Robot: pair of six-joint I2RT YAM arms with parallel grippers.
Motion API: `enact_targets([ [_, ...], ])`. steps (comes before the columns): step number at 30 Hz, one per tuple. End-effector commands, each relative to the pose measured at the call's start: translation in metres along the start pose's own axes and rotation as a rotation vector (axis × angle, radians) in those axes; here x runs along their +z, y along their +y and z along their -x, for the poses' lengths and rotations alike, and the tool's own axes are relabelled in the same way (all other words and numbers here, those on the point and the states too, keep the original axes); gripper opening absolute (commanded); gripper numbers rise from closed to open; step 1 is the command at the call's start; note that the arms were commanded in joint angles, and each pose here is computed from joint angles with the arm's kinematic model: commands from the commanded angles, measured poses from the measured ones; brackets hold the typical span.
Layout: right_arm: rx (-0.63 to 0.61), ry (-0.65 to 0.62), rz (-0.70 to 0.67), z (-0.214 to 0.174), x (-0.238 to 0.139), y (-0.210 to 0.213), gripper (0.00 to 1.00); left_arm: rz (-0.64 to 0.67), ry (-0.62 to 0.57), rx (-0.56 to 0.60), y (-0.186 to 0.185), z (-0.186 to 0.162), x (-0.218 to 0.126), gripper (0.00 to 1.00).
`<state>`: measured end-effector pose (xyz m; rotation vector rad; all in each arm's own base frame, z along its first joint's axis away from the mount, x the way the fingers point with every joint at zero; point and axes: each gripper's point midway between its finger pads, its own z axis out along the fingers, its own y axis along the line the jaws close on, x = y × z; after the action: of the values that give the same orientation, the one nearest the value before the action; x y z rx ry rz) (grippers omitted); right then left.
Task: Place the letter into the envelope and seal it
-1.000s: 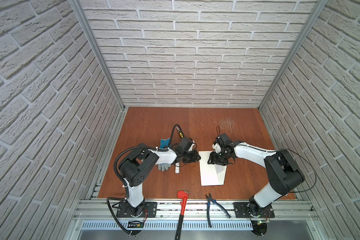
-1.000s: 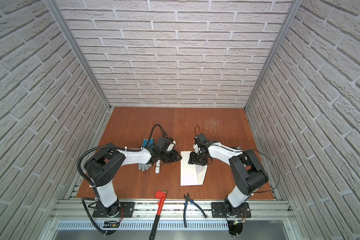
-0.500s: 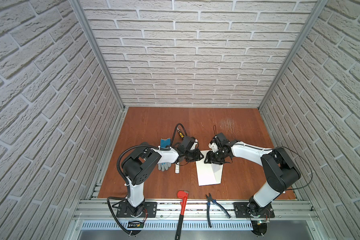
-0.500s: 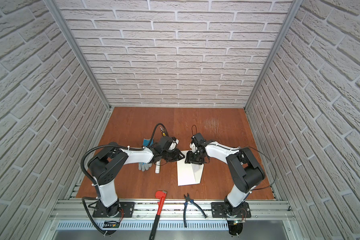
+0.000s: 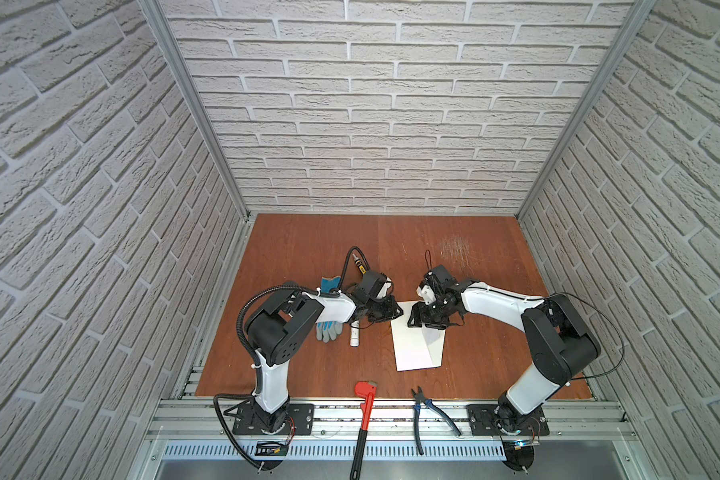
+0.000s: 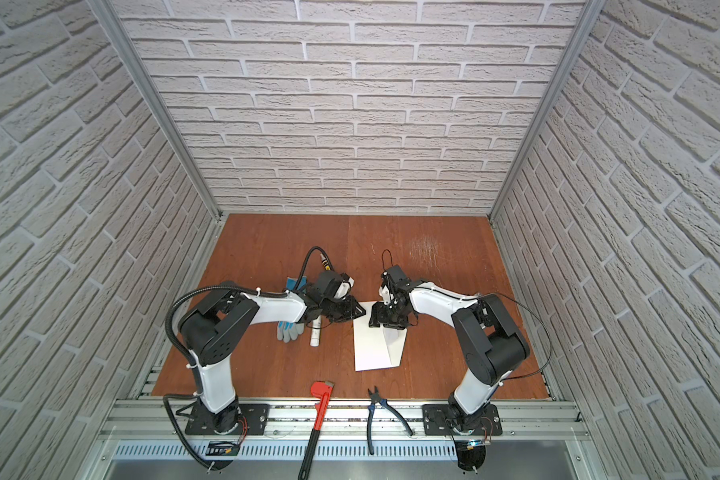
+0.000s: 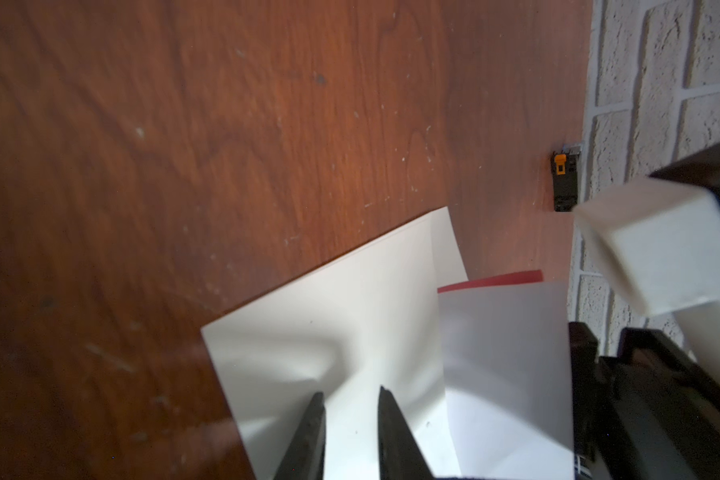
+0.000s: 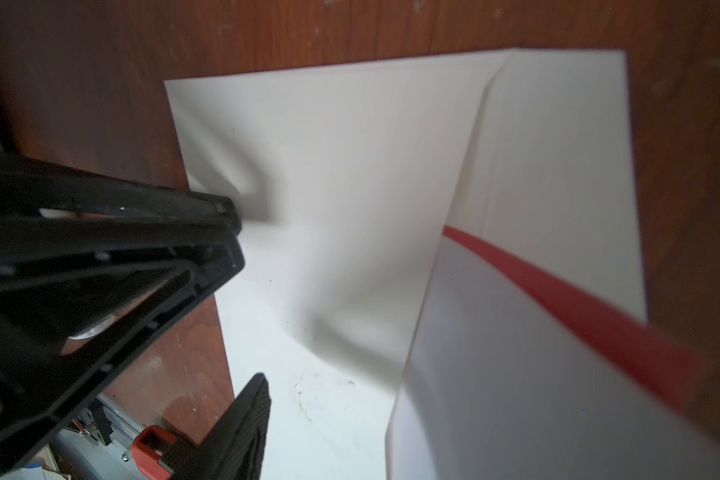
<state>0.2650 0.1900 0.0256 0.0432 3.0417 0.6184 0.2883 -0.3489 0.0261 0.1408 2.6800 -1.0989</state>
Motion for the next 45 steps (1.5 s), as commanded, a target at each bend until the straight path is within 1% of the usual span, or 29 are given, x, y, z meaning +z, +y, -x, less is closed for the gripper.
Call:
enact_targets([
  [1, -0.001, 0.028, -0.085, -0.009, -0.003, -0.016, 0.61, 0.195, 0.063, -0.056, 0.057, -0.023, -0.003, 0.24],
  [17, 0.027, 0.014, -0.110, -0.011, -0.026, -0.035, 0.63, 0.192, 0.076, -0.053, 0.059, -0.026, -0.004, 0.23],
  [20, 0.034, 0.011, -0.099, -0.013, -0.029, -0.038, 0.60, 0.193, 0.076, -0.053, 0.059, -0.026, -0.004, 0.23],
  [25, 0.043, 0.024, -0.084, -0.015, -0.024, -0.039, 0.56, 0.188, 0.078, -0.051, 0.058, -0.026, -0.003, 0.23],
  [35, 0.064, 0.039, -0.052, -0.015, -0.013, -0.036, 0.56, 0.179, 0.079, -0.048, 0.055, -0.025, -0.003, 0.26],
  [45, 0.062, 0.046, -0.035, -0.013, -0.007, -0.025, 0.57, 0.120, 0.068, -0.041, 0.041, -0.020, -0.003, 0.30],
])
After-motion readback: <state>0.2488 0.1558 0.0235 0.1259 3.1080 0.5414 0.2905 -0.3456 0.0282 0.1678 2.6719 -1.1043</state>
